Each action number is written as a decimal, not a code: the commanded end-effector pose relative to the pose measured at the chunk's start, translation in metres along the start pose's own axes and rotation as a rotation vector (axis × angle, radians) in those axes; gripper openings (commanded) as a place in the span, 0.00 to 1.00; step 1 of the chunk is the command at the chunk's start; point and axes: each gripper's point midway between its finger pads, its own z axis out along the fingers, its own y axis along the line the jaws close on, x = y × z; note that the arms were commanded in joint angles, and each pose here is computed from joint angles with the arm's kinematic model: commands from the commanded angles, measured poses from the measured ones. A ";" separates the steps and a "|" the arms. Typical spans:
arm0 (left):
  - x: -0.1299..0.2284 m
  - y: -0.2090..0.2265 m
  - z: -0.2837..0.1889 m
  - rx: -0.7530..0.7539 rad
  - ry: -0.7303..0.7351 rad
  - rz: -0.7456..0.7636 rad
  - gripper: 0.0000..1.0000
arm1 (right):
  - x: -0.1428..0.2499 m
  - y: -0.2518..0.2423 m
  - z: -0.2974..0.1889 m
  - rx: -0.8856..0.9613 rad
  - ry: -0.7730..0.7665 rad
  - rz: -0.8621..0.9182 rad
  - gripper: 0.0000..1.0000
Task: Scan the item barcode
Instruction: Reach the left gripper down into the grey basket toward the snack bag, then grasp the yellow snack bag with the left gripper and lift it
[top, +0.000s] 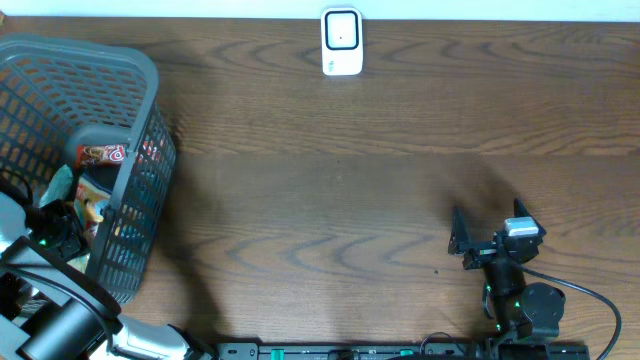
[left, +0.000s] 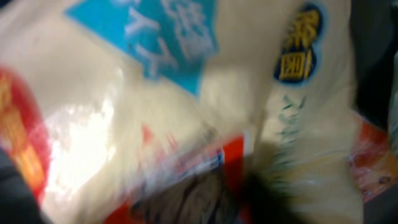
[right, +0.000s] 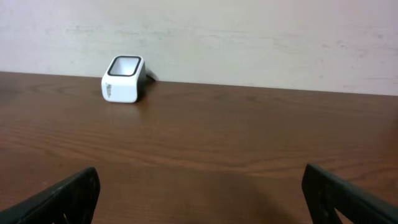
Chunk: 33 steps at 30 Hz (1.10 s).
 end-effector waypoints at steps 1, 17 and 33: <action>0.008 0.019 0.021 -0.101 0.039 0.089 0.07 | 0.001 0.003 0.000 -0.008 -0.001 0.009 0.99; 0.032 -0.025 -0.077 0.278 0.055 0.291 0.07 | 0.001 0.003 0.000 -0.008 -0.001 0.009 0.99; 0.072 0.012 -0.319 1.120 -0.304 0.425 0.08 | 0.001 0.003 0.000 -0.008 -0.001 0.009 0.99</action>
